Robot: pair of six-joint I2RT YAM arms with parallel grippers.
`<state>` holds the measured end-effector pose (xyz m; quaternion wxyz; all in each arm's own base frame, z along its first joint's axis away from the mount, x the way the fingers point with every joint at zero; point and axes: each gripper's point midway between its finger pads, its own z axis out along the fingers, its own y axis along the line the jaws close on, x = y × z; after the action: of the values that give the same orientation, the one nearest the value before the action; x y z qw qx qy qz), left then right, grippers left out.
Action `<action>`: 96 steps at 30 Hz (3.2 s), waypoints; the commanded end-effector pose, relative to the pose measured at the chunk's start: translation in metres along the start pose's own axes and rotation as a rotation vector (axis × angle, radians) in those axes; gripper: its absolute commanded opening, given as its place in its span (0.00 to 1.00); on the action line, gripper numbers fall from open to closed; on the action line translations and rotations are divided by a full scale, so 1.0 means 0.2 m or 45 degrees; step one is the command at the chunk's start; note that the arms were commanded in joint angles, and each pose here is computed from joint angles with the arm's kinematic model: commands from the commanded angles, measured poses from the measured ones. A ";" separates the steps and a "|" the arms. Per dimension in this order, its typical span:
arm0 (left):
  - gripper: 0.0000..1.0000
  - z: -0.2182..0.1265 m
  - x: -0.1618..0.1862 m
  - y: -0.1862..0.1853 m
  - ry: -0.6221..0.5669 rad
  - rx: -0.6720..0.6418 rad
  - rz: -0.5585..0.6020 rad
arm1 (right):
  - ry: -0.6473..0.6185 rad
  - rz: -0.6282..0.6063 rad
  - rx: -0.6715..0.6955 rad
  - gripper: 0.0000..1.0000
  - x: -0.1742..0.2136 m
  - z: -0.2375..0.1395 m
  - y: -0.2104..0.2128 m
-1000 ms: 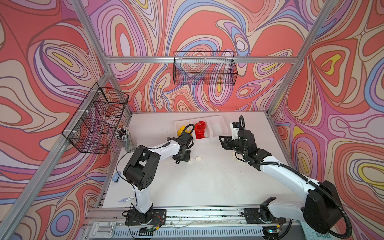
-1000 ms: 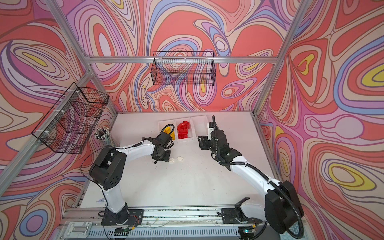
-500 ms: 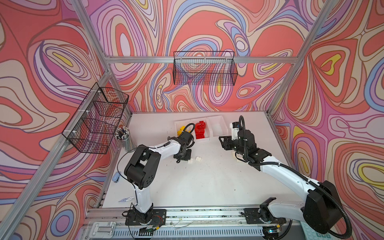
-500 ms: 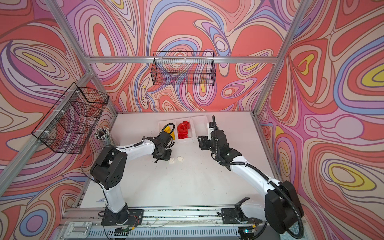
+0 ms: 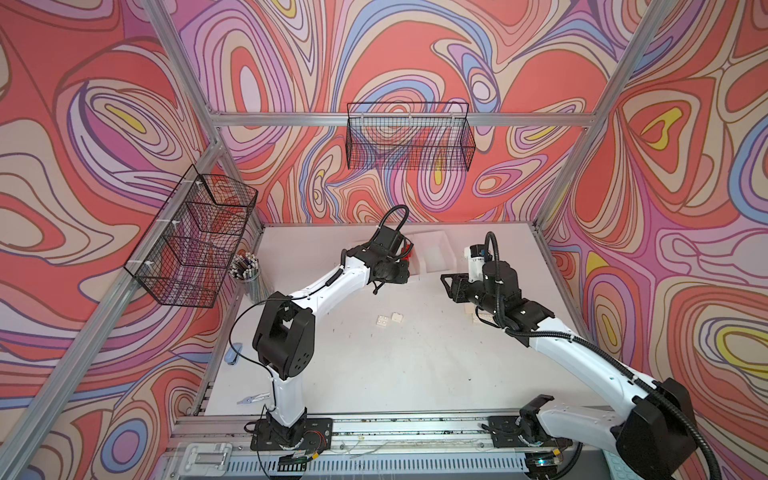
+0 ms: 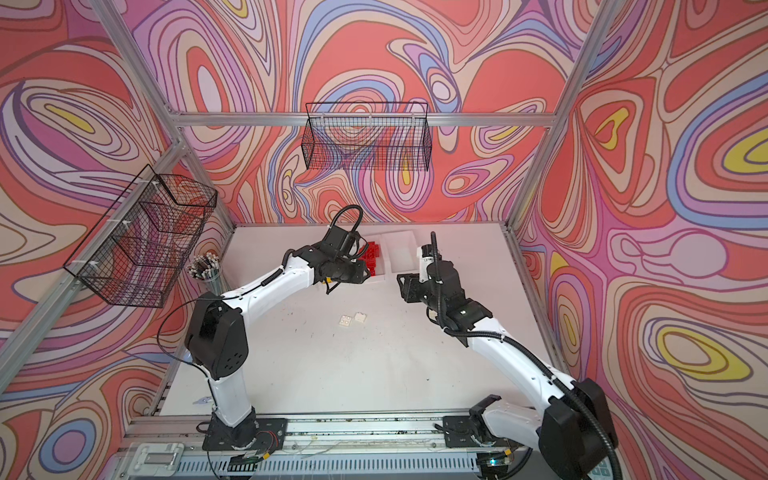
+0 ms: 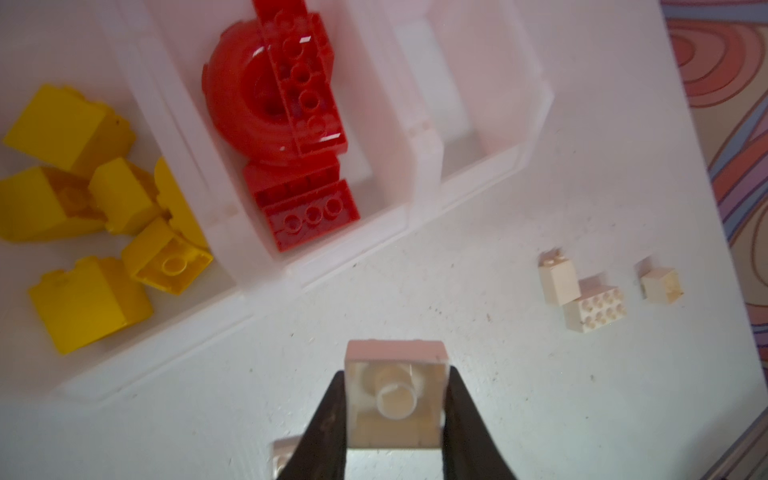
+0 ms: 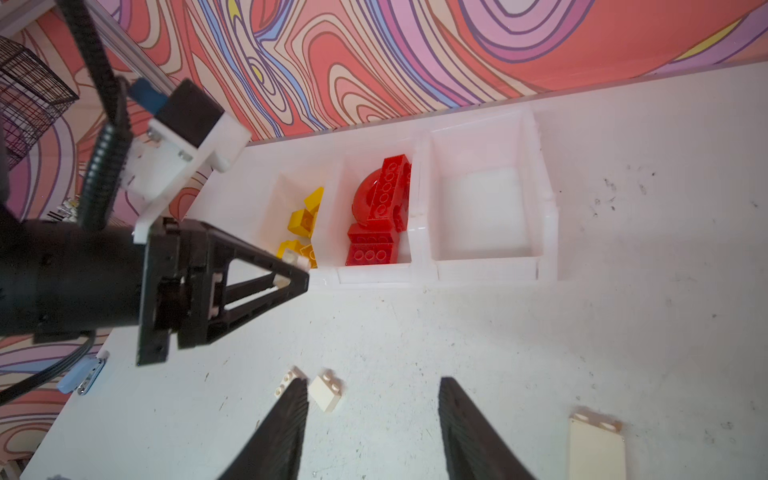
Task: Sort the legos into containers by color
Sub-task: 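Carry the white brick with the left gripper into the empty compartment and release, then withdraw the left arm while the right gripper grasps a white 1x2 brick, then lift the white 1x2 brick with the right gripper toward the farthest compartment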
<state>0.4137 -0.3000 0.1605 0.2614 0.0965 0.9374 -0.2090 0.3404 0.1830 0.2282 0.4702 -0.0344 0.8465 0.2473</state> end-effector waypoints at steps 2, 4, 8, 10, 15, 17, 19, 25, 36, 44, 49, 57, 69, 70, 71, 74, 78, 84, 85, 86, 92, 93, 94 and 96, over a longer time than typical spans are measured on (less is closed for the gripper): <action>0.27 0.17 -0.11 -0.13 -0.010 0.172 -0.027 | -0.029 -0.020 0.014 0.53 -0.05 -0.10 0.01; 0.28 0.21 -0.18 -0.20 -0.042 0.253 -0.038 | -0.024 -0.022 -0.007 0.53 -0.04 -0.12 0.02; 0.28 0.30 -0.32 -0.28 -0.096 0.333 -0.050 | 0.006 -0.024 -0.026 0.53 -0.01 -0.13 0.03; 0.28 0.35 -0.37 -0.31 -0.105 0.359 -0.052 | 0.020 -0.030 -0.022 0.54 0.00 -0.13 0.02; 0.28 0.44 -0.45 -0.33 -0.136 0.401 -0.076 | 0.042 -0.046 -0.009 0.53 0.01 -0.12 0.02; 0.29 0.46 -0.47 -0.31 -0.137 0.409 -0.097 | 0.046 -0.047 -0.008 0.53 0.02 -0.12 0.02; 0.31 0.48 -0.48 -0.30 -0.140 0.421 -0.116 | 0.050 -0.044 -0.008 0.53 0.02 -0.12 0.01; 0.61 0.51 -0.51 -0.31 -0.154 0.441 -0.106 | 0.068 -0.043 0.002 0.53 0.04 -0.11 0.01; 0.73 0.32 -0.59 -0.28 -0.223 0.408 -0.075 | 0.087 -0.011 0.040 0.54 0.06 -0.13 -0.02; 0.73 -0.22 -0.61 -0.23 -0.348 0.331 0.033 | 0.290 -0.014 0.320 0.55 0.21 -0.05 -0.22; 0.73 -0.57 -0.49 -0.17 -0.355 0.211 0.125 | 0.296 -0.044 0.522 0.56 0.26 0.01 -0.39; 0.75 -1.01 -0.13 0.01 -0.421 0.047 0.194 | 0.354 0.069 0.658 0.62 0.42 0.17 -0.69; 0.74 -1.00 0.36 0.28 -0.446 -0.078 0.203 | 0.452 0.084 0.741 0.57 0.54 0.33 -0.86; 0.75 -0.99 0.37 0.29 -0.442 -0.080 0.202 | 0.456 0.084 0.745 0.56 0.55 0.34 -0.87; 0.75 -0.97 0.38 0.30 -0.433 -0.082 0.203 | 0.460 0.084 0.745 0.55 0.55 0.34 -0.87; 0.75 -0.94 0.40 0.31 -0.406 -0.087 0.203 | 0.478 0.088 0.735 0.54 0.58 0.35 -0.87; 0.74 -0.94 0.40 0.31 -0.395 -0.088 0.209 | 0.506 0.092 0.731 0.52 0.63 0.35 -0.88; 0.75 -0.95 0.41 0.32 -0.402 -0.104 0.208 | 0.516 0.093 0.717 0.44 0.65 0.34 -0.87; 0.75 -0.95 0.41 0.32 -0.405 -0.101 0.207 | 0.519 0.093 0.717 0.43 0.66 0.34 -0.87; 0.75 -0.95 0.41 0.32 -0.404 -0.103 0.206 | 0.521 0.093 0.712 0.41 0.66 0.34 -0.87; 0.74 -0.96 0.42 0.32 -0.401 -0.101 0.203 | 0.543 0.092 0.707 0.39 0.69 0.33 -0.87; 0.74 -0.96 0.41 0.32 -0.403 -0.101 0.203 | 0.550 0.091 0.709 0.39 0.69 0.34 -0.87; 0.74 -0.96 0.42 0.32 -0.399 -0.102 0.201 | 0.552 0.091 0.711 0.39 0.69 0.34 -0.87; 0.74 -0.96 0.42 0.32 -0.403 -0.100 0.201 | 0.555 0.090 0.708 0.39 0.69 0.34 -0.87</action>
<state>0.2767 -0.1552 0.2407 0.4165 0.1226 0.8850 -0.1681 0.3688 0.0862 0.0239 0.2683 0.0736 0.9604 0.0114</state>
